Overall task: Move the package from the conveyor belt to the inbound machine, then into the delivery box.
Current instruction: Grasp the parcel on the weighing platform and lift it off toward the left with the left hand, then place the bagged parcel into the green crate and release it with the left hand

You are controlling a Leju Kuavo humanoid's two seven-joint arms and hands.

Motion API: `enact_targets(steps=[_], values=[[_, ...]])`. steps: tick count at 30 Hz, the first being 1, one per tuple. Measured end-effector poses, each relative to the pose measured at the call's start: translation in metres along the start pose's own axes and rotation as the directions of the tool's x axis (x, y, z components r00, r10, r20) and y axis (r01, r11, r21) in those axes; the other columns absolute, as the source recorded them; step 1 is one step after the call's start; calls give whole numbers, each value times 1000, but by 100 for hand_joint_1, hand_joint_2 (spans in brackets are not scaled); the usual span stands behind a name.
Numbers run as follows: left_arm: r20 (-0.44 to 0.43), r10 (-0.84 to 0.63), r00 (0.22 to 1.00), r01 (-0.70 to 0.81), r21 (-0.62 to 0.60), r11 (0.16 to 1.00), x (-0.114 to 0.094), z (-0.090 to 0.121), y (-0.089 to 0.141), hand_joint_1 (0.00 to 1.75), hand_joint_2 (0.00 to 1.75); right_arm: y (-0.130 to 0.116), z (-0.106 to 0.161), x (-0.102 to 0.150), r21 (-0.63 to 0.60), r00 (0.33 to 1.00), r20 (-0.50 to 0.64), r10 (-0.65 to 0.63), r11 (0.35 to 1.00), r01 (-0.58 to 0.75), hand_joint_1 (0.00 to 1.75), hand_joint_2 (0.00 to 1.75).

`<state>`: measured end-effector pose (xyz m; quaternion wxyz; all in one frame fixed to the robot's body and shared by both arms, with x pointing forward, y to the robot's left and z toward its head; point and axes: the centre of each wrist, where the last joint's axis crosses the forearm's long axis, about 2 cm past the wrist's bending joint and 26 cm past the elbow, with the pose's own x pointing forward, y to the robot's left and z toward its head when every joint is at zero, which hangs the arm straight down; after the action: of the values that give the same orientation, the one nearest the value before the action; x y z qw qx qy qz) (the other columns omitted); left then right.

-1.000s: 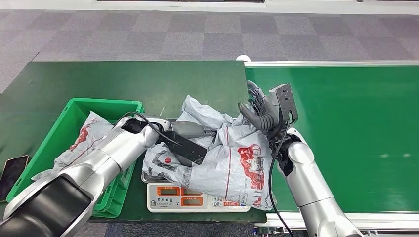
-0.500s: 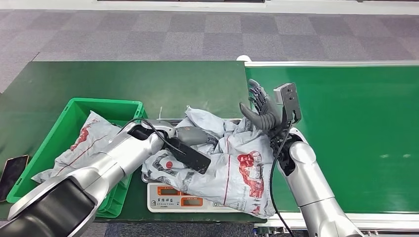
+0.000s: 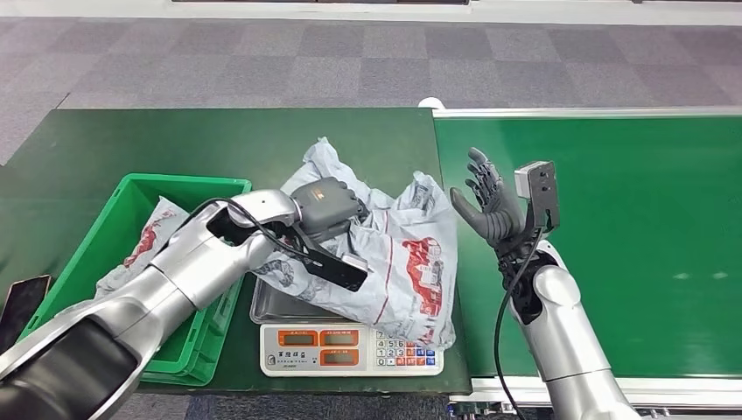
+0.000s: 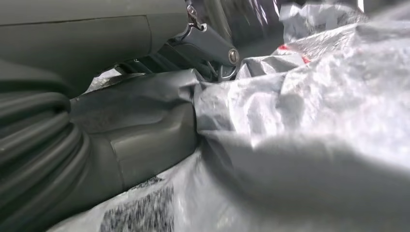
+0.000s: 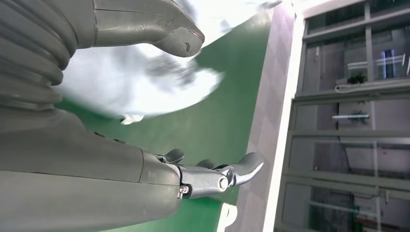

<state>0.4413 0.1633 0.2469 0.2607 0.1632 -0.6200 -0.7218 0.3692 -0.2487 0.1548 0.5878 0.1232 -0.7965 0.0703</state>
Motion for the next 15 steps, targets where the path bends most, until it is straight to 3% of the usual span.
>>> enact_targets(steps=[10, 15], values=[[-29, -151, 988, 153, 79, 985, 0, 22, 17, 175, 175, -7, 10, 1, -21, 1000, 12, 8, 1000, -8, 0, 175], [-85, -141, 986, 152, 152, 977, -7, 48, 23, 175, 175, -17, 33, -2, -64, 1000, 9, 14, 998, -14, 0, 175]])
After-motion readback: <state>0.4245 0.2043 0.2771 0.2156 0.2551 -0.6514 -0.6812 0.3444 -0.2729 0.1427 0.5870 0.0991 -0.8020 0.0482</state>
